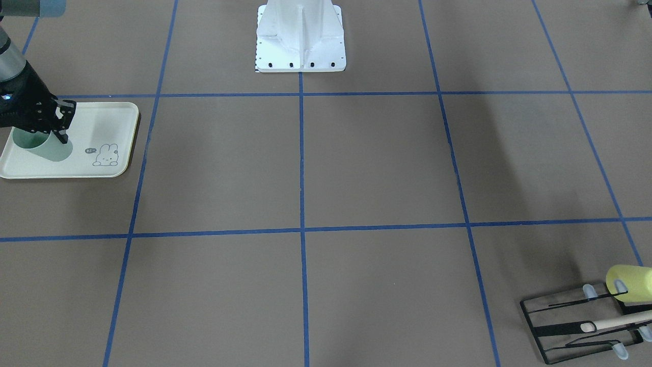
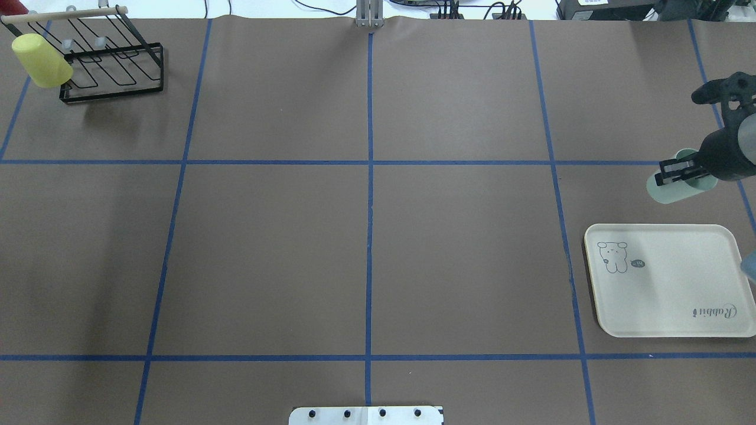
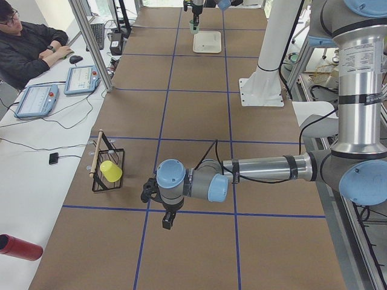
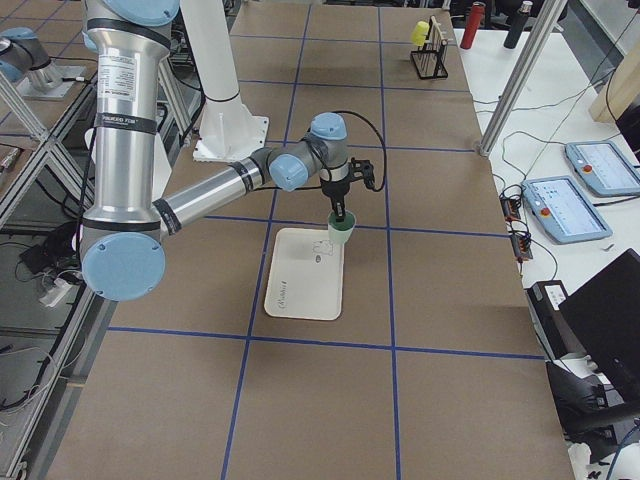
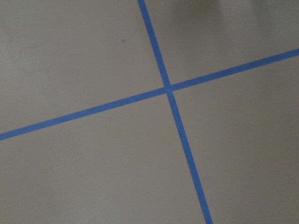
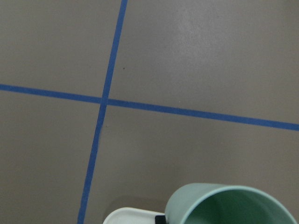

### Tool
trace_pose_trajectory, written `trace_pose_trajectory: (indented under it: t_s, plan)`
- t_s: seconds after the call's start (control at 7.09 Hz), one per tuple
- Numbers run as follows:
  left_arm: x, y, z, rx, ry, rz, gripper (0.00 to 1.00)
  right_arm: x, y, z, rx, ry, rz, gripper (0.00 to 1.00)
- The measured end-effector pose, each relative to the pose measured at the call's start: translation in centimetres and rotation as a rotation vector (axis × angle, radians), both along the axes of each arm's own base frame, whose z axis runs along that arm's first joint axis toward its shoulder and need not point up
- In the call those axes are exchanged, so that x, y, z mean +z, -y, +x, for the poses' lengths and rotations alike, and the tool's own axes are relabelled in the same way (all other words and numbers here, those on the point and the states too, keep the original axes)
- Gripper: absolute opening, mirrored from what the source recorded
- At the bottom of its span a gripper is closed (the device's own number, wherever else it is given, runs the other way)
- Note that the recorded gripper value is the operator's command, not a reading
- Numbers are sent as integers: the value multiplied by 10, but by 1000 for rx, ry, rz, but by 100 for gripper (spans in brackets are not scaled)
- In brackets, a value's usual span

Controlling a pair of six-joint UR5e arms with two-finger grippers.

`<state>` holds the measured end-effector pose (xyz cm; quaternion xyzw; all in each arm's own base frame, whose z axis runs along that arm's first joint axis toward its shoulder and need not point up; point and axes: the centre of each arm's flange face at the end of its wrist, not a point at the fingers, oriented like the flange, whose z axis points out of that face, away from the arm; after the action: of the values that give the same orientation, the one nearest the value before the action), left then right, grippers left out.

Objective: Left arm grabs green cup and hands to right arm on tray

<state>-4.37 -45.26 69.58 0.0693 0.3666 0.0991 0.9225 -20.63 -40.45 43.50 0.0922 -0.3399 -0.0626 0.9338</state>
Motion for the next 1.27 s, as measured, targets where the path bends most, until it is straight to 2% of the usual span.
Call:
trace_pose_trajectory:
  t_s: [0.42, 0.85, 1.13, 1.27]
  plan:
    - [-6, -2, -4, -12, -43, -12, 100, 22, -14, -25, -43, -8, 22, 0]
    - [-8, -2, -5, -15, -49, -11, 100, 49, -18, -42, -64, -43, 7, 0]
    - [-8, -2, -5, -15, -51, -10, 100, 57, -20, -45, -72, -54, -3, 64]
    - [-9, -2, -5, -15, -51, -9, 100, 59, -21, -45, -74, -56, -6, 90]
